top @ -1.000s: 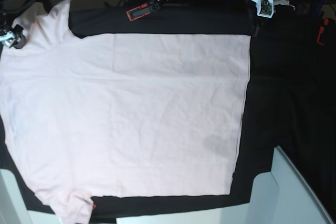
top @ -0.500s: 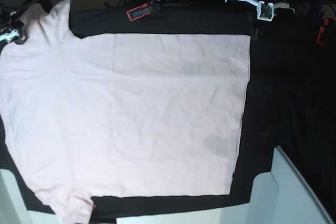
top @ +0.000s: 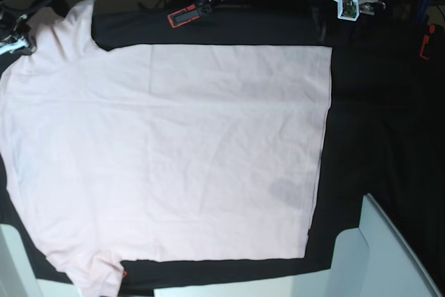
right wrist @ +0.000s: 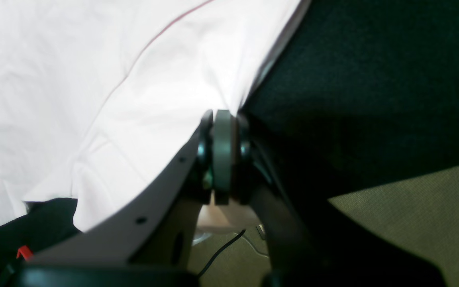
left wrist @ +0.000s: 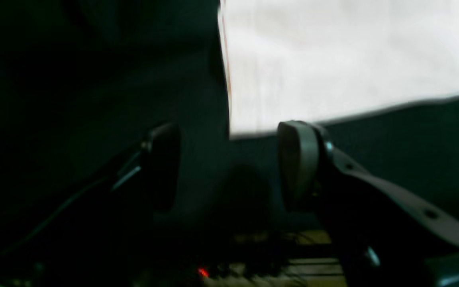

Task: Fold the T-shirt properly
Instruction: 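Close the left gripper on the shirt's side edge, then lift the gripped edge and fold it over toward the shirt's middle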

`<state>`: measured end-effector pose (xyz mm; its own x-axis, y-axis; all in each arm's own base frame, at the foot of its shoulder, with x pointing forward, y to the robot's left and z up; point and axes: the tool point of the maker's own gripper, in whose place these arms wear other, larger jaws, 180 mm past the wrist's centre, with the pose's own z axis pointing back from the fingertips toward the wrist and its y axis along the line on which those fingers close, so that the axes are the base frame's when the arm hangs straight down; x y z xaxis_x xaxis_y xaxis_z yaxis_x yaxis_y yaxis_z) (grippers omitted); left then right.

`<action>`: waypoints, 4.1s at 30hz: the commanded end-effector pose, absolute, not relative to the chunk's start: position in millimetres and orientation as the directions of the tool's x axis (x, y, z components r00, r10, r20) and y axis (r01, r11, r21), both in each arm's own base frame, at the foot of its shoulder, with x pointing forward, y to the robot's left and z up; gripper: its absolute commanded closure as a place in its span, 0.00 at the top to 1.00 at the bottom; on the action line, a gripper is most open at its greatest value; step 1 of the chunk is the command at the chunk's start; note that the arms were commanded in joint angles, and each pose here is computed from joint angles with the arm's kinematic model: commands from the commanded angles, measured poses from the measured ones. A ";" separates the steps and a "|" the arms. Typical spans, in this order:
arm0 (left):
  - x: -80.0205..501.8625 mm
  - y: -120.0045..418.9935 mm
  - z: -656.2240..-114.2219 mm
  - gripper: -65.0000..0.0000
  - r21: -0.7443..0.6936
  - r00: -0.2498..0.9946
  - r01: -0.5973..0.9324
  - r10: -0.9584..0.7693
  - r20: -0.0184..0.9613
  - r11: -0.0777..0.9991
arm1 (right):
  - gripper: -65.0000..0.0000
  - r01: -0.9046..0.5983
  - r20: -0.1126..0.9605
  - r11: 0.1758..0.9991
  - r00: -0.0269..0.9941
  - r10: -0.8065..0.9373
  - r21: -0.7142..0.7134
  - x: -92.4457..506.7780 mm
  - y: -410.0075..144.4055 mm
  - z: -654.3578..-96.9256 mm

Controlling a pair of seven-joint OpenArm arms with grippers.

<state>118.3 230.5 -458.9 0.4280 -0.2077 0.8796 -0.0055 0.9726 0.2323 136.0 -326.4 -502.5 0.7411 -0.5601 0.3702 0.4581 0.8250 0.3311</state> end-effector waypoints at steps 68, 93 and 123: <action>155.6 233.4 -473.1 0.59 -0.198 0.439 -0.180 0.259 0.861 0.964 | 0.00 0.449 0.328 0.836 0.775 -0.540 0.315 126.9 -321.3 -507.5; 161.7 200.8 -490.4 0.58 -0.244 0.480 -0.125 0.274 0.833 0.962 | 0.00 0.449 0.328 0.836 0.775 -0.540 0.315 126.9 -321.3 -507.5; 155.6 204.4 -488.4 0.00 -0.235 0.482 -0.130 0.269 0.834 0.963 | 0.00 0.449 0.327 0.842 0.781 -0.533 0.299 120.9 -326.6 -505.8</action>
